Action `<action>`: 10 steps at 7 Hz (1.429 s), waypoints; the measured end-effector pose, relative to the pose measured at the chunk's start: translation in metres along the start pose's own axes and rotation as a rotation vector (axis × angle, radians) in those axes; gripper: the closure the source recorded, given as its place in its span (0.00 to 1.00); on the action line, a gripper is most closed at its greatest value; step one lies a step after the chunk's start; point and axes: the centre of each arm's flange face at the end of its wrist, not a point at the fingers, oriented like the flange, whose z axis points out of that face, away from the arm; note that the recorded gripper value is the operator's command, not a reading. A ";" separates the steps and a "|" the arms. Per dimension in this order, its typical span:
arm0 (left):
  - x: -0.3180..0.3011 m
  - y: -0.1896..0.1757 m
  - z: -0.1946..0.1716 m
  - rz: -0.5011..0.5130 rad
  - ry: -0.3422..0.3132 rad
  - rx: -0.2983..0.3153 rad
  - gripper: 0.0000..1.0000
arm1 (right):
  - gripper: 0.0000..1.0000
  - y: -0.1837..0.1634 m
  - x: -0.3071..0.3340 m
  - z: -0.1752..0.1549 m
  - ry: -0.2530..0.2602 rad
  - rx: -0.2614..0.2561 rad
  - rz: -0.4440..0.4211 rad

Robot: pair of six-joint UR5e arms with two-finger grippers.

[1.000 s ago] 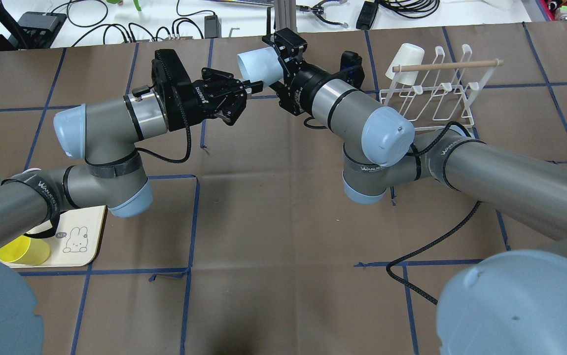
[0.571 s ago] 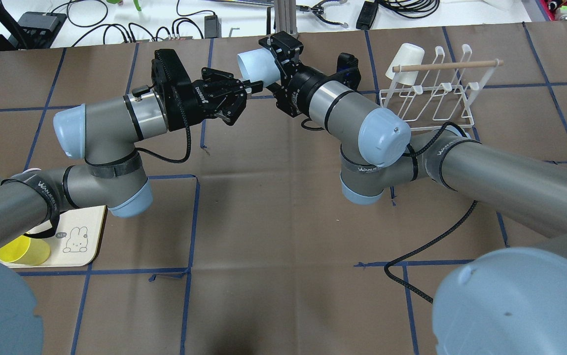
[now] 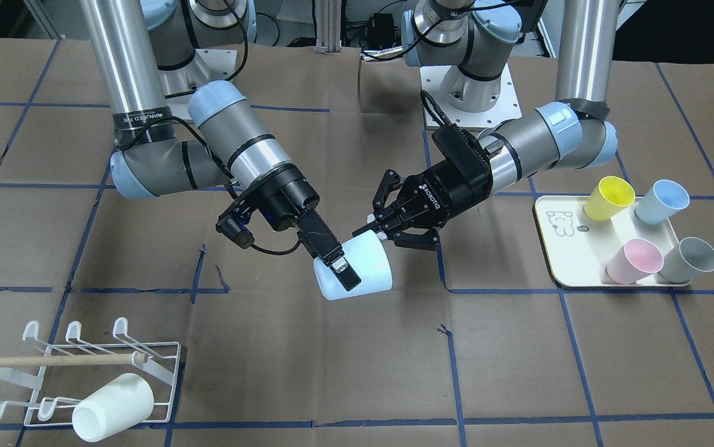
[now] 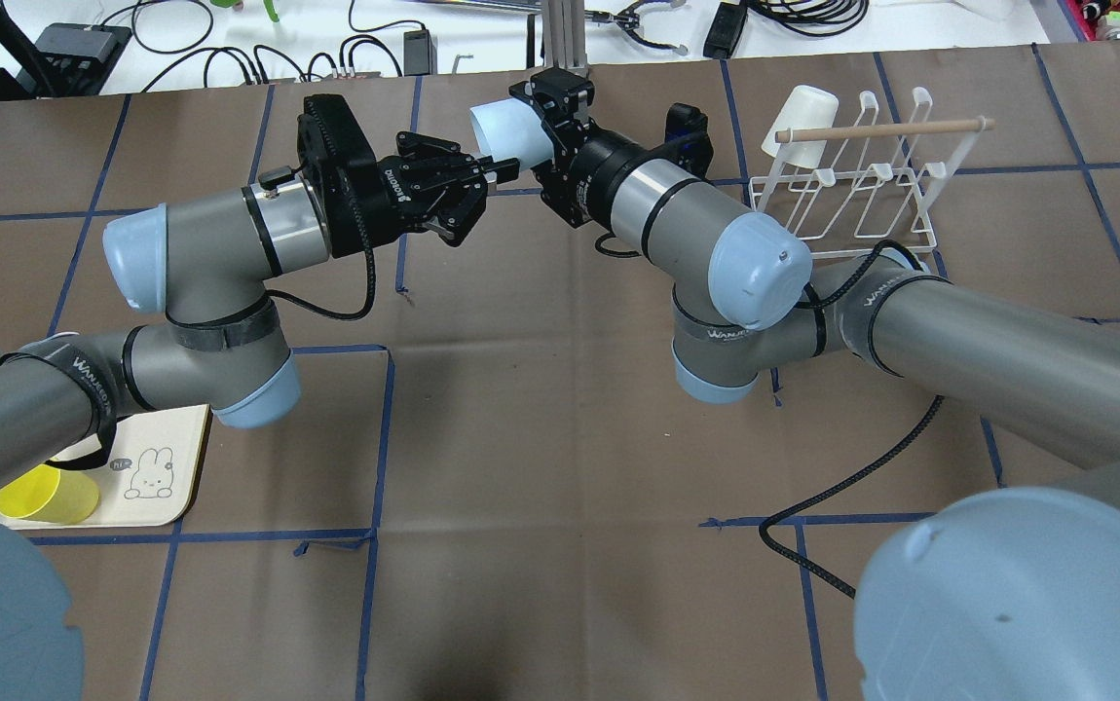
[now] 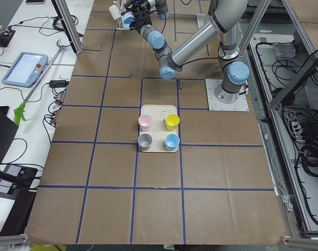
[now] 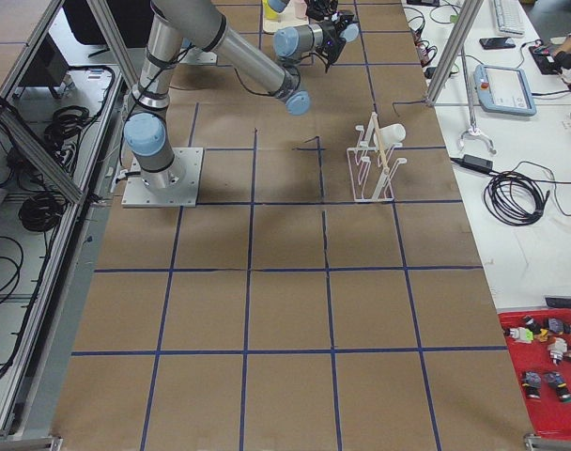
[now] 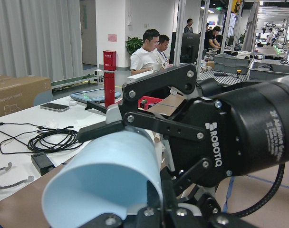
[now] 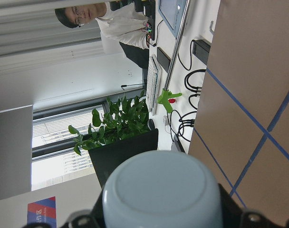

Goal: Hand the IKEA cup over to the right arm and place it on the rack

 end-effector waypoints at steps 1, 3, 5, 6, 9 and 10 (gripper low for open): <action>-0.001 -0.001 0.000 -0.006 -0.001 0.001 0.37 | 0.54 0.000 0.000 0.000 0.000 -0.001 0.000; -0.001 -0.003 0.000 -0.019 -0.002 0.003 0.01 | 0.56 0.000 -0.001 0.000 -0.001 0.000 -0.001; -0.003 -0.005 -0.003 -0.041 -0.009 0.008 0.01 | 0.60 -0.003 -0.005 0.001 -0.009 0.003 -0.007; -0.009 -0.005 -0.011 -0.041 -0.029 0.014 0.01 | 0.63 -0.009 -0.012 0.003 -0.018 0.012 -0.014; -0.048 -0.005 -0.071 -0.041 -0.156 0.042 0.01 | 0.76 -0.097 -0.041 -0.016 -0.043 0.083 -0.200; -0.058 -0.004 -0.084 -0.043 -0.188 0.043 0.01 | 0.76 -0.134 -0.051 -0.029 -0.055 0.075 -0.309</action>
